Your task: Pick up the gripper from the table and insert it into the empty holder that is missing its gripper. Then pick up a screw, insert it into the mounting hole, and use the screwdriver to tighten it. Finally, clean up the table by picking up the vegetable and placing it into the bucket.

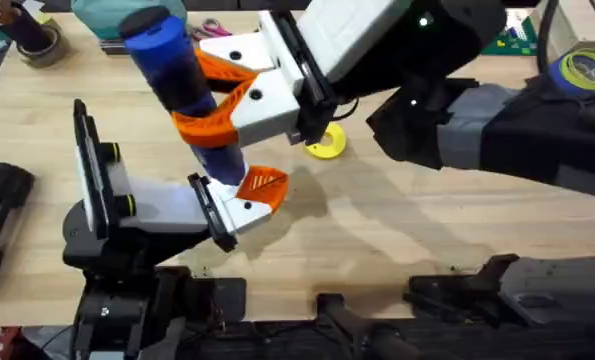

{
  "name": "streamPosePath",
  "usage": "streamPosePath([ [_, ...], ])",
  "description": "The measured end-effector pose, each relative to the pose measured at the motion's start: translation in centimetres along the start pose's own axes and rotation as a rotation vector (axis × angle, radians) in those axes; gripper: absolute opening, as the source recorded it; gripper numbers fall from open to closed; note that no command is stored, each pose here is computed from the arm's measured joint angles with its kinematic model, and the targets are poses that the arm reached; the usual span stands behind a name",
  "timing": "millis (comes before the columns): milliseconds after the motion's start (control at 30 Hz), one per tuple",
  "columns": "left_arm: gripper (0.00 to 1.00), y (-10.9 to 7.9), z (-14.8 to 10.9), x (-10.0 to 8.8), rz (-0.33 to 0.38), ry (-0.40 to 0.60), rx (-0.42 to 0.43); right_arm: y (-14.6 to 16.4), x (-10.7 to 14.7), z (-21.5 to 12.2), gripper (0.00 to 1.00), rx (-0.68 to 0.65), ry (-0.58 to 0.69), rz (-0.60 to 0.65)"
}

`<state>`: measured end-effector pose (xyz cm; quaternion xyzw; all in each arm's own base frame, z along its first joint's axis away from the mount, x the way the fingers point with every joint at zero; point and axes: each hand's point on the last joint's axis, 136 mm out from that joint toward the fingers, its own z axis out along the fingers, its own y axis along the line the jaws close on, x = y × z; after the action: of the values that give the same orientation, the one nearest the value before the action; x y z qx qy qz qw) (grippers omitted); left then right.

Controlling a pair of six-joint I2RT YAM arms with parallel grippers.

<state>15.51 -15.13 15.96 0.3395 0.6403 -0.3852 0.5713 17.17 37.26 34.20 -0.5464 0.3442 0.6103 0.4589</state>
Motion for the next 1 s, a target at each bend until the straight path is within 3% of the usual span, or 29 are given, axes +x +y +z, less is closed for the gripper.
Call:
streamPosePath([
  [1000,0.006,-0.01,0.00,0.00,0.000,0.000,0.000,-0.29,-0.12,-0.01,0.023,0.018,-0.007,-0.002],
])
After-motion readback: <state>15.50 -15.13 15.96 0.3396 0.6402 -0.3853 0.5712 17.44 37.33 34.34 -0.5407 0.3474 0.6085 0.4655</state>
